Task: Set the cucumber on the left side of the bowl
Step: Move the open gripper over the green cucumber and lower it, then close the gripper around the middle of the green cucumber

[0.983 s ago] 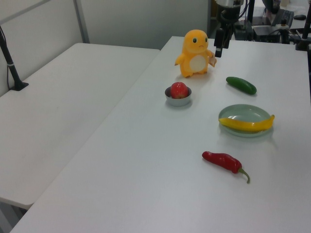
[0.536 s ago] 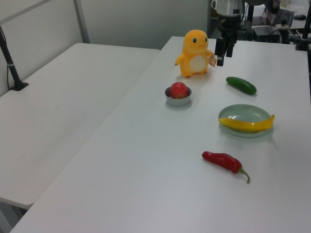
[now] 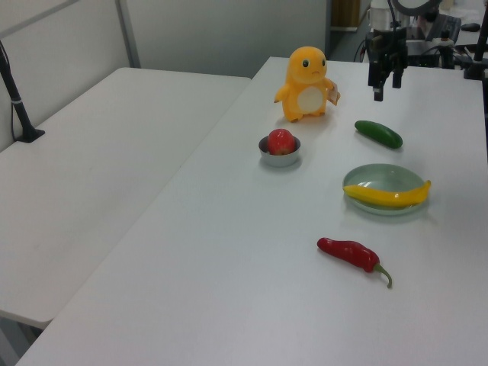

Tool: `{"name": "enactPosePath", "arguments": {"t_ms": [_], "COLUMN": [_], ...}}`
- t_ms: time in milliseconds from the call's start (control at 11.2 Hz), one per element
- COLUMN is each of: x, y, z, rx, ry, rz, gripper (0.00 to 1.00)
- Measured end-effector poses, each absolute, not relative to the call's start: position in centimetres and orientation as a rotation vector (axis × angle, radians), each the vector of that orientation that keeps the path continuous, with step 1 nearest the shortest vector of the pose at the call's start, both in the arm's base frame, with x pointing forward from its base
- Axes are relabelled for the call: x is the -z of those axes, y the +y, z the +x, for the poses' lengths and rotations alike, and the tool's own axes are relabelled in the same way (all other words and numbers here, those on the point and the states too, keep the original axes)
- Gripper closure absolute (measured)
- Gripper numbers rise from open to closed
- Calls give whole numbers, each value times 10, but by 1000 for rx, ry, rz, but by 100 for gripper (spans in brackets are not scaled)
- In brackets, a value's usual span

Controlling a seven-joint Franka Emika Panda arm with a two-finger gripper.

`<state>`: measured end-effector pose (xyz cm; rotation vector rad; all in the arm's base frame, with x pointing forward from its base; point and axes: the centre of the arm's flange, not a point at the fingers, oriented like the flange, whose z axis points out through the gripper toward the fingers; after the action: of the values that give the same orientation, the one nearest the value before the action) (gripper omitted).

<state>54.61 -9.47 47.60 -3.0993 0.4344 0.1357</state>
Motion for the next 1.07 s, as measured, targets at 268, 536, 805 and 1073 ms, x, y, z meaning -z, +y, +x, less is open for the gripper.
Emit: {"name": "enactPosePath", "arguments": {"t_ms": [268,536,805,1073], "x": [-456,-428,-400,-378], "y": [-147,-169,-176,-184], "z": [536,541,551,552], "rx": [-59,34,40,-10], "ry": [515,544,546,537], "rz": [-3104,-3123,-3144,-3166], "gripper": [0,0,0,0]}}
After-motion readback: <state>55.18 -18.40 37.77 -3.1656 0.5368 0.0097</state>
